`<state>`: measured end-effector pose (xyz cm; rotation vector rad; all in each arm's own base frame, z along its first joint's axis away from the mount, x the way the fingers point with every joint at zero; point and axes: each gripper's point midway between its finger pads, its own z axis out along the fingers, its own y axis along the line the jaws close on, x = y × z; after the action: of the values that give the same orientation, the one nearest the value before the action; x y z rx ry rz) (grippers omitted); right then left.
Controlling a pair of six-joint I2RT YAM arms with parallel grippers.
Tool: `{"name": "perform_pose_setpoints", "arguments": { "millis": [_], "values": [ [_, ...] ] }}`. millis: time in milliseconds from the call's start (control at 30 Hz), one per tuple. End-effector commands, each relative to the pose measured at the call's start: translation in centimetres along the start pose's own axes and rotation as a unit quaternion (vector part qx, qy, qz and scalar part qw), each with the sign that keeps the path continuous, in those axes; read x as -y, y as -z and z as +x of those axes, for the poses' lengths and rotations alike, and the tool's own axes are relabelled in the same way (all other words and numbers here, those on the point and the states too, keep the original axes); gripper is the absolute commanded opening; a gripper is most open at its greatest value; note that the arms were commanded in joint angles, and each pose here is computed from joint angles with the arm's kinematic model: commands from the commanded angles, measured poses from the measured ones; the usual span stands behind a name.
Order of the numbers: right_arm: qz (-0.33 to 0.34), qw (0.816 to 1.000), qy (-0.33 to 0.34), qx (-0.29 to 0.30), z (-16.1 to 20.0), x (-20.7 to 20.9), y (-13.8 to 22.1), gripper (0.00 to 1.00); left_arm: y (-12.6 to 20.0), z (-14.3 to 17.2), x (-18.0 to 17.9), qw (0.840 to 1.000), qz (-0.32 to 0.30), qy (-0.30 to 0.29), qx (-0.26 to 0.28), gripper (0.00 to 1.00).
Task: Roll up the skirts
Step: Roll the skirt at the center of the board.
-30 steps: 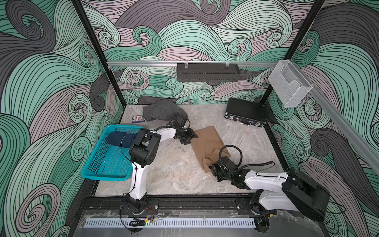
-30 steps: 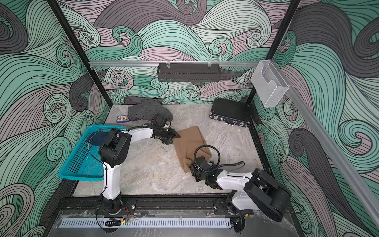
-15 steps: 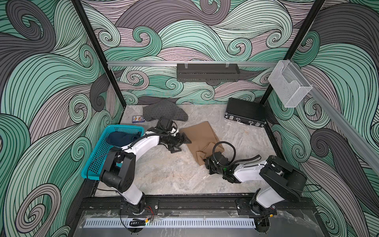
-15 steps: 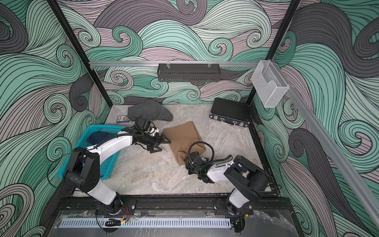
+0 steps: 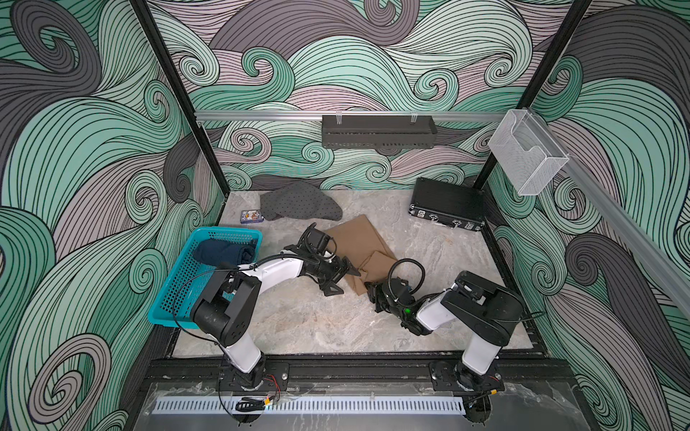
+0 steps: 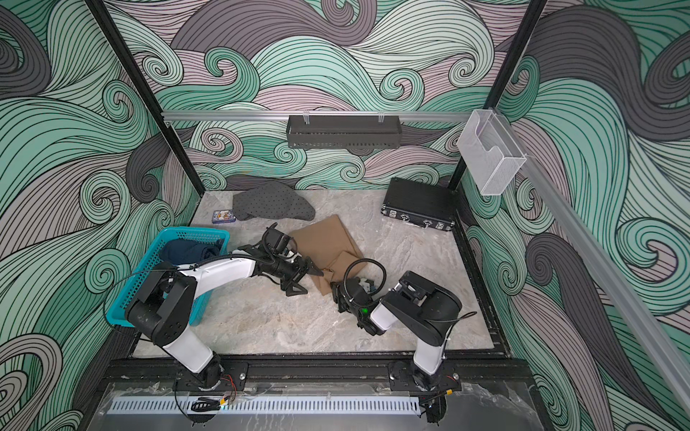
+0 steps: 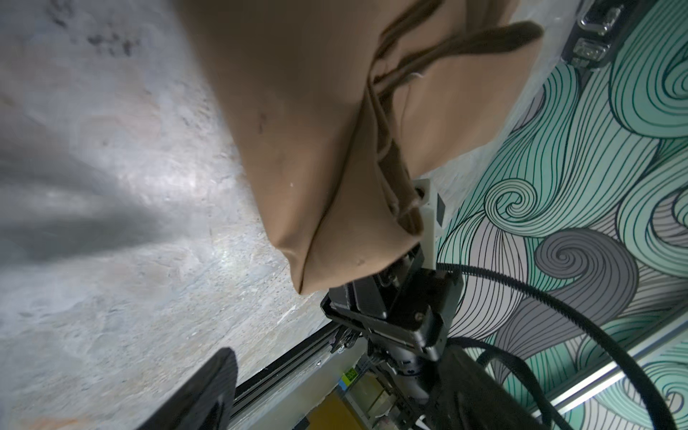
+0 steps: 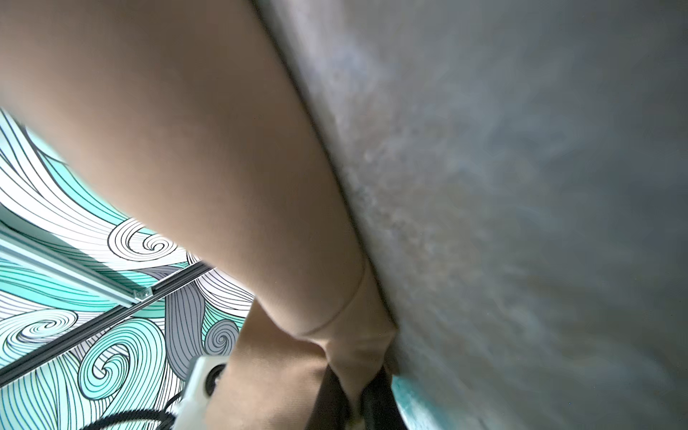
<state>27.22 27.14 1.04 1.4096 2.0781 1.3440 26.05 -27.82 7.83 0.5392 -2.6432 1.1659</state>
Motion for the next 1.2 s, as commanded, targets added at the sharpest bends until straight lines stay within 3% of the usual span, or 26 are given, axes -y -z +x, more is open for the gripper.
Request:
{"name": "perform_pose_setpoints", "arguments": {
  "millis": [0,433,767,867,1033,1167],
  "values": [
    [0.185,0.982,-0.026,0.031,-2.8,10.7,2.0,0.1,-1.3,-0.8,-1.0,0.999,-0.015,0.039,-0.001,0.82],
    [0.208,0.978,-0.01,0.024,-2.8,12.2,1.7,0.1,-3.4,-2.4,-0.7,0.998,-0.058,0.013,-0.035,0.81],
    [0.221,0.975,0.016,0.027,-2.9,12.2,2.0,0.1,-3.6,-3.3,-1.5,0.996,-0.083,-0.005,-0.023,0.3],
    [0.221,0.975,0.022,0.015,-2.5,12.0,1.8,0.11,-3.6,-3.7,-1.9,0.995,-0.098,-0.016,-0.016,0.03],
    [0.235,0.969,0.071,0.024,-3.1,11.7,2.9,0.26,-2.9,-4.2,-4.0,0.992,-0.125,-0.021,0.007,0.0],
    [0.232,0.963,0.135,0.026,-3.1,9.8,3.9,0.46,-2.4,-4.4,-5.8,0.99,-0.136,-0.021,0.016,0.0]
  ]
}}
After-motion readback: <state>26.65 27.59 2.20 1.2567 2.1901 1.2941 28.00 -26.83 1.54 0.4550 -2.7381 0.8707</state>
